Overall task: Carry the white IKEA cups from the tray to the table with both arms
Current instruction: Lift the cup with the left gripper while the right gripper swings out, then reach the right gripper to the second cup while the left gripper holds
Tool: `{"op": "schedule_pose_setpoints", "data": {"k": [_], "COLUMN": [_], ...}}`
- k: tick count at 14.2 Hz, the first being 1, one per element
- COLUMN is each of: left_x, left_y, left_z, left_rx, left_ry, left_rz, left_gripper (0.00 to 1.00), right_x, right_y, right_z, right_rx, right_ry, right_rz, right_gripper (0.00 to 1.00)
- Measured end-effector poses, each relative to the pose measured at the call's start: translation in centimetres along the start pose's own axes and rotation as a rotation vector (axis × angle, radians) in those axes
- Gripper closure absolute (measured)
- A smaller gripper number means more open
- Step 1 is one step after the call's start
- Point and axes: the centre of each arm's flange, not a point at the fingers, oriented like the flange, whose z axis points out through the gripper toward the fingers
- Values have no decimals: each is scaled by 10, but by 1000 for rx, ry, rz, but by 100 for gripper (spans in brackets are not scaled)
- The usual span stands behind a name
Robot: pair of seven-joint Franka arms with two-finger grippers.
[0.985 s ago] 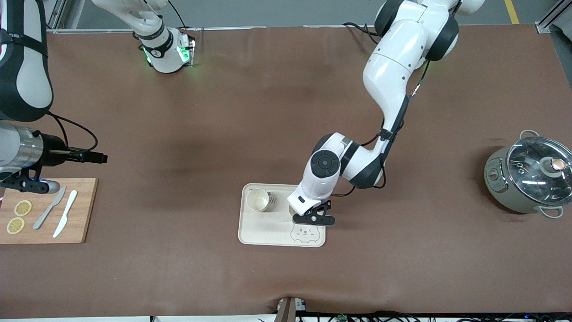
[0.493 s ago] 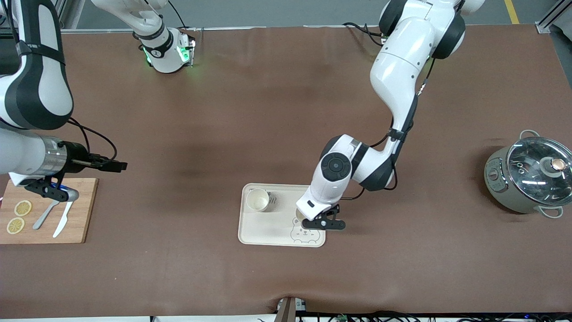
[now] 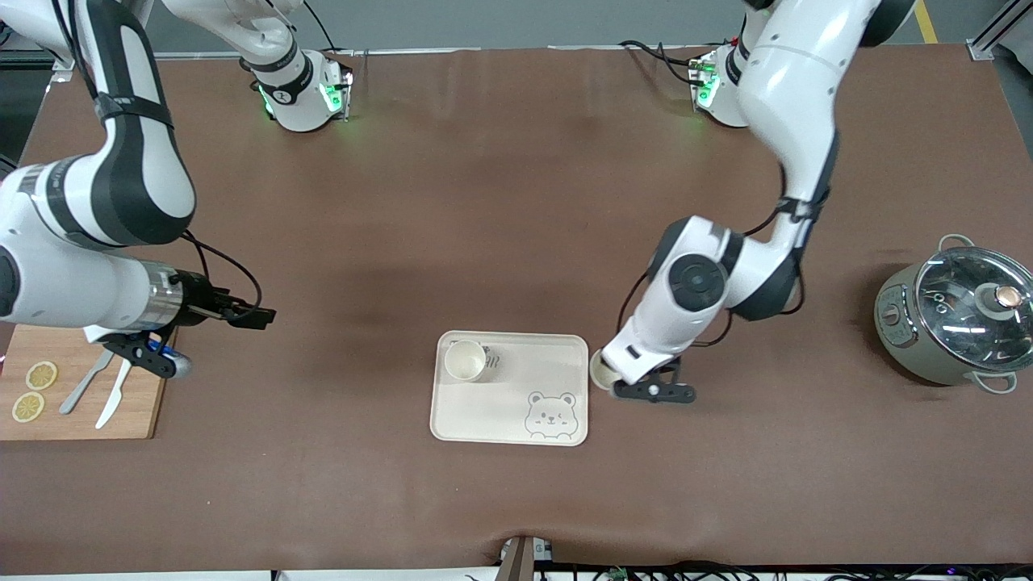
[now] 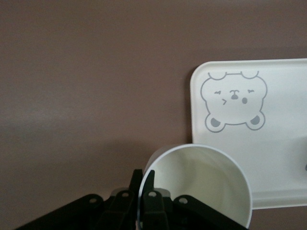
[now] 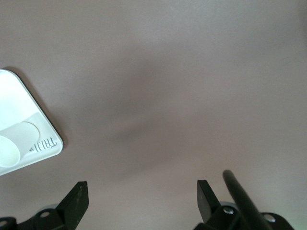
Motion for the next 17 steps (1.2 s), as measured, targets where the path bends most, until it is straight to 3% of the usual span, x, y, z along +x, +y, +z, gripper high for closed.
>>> {"op": "schedule_pose_setpoints", "data": {"k": [6,17], "left_x": [-56,-150], "left_y": [-83,-117], "left_z": [-28,-57], "left_rx": [-17,49], "left_ry": [-4,6], "left_rz": [67,148], "left_gripper": [96,96], "right_x": [-17,-24], "right_y": [-51,-111], "right_z": [29,94], "right_rx": [-8,10], "right_ry": [17,57], "right_rz": [80,202], "right_gripper": [0,0]}}
